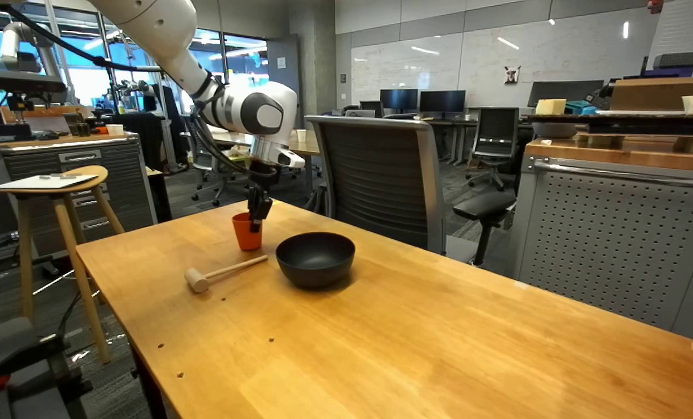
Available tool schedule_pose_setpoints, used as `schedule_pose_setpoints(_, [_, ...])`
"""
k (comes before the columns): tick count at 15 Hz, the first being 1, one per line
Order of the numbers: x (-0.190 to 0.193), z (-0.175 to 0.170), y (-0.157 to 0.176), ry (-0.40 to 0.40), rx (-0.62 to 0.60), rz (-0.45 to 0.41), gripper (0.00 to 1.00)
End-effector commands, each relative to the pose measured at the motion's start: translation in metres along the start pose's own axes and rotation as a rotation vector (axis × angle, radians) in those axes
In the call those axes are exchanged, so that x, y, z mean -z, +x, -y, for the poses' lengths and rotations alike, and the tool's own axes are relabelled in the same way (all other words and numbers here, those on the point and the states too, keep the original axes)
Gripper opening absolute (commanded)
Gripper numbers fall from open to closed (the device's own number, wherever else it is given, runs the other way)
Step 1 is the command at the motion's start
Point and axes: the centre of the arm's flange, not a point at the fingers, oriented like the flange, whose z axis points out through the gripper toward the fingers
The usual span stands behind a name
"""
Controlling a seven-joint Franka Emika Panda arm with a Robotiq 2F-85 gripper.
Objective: Put the cup in the bowl
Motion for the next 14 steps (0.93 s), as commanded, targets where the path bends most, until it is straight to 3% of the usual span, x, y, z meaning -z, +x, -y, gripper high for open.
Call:
schedule_pose_setpoints(1, [0.005, 0.005, 0.003, 0.035, -0.024, 0.015, 0.01])
schedule_pose_setpoints(7, [0.036, -0.013, 0.001, 0.069, -0.082, -0.030, 0.02])
schedule_pose_setpoints(14, [0.128, -0.078, -0.054, 0.193, -0.332, -0.231, 0.02])
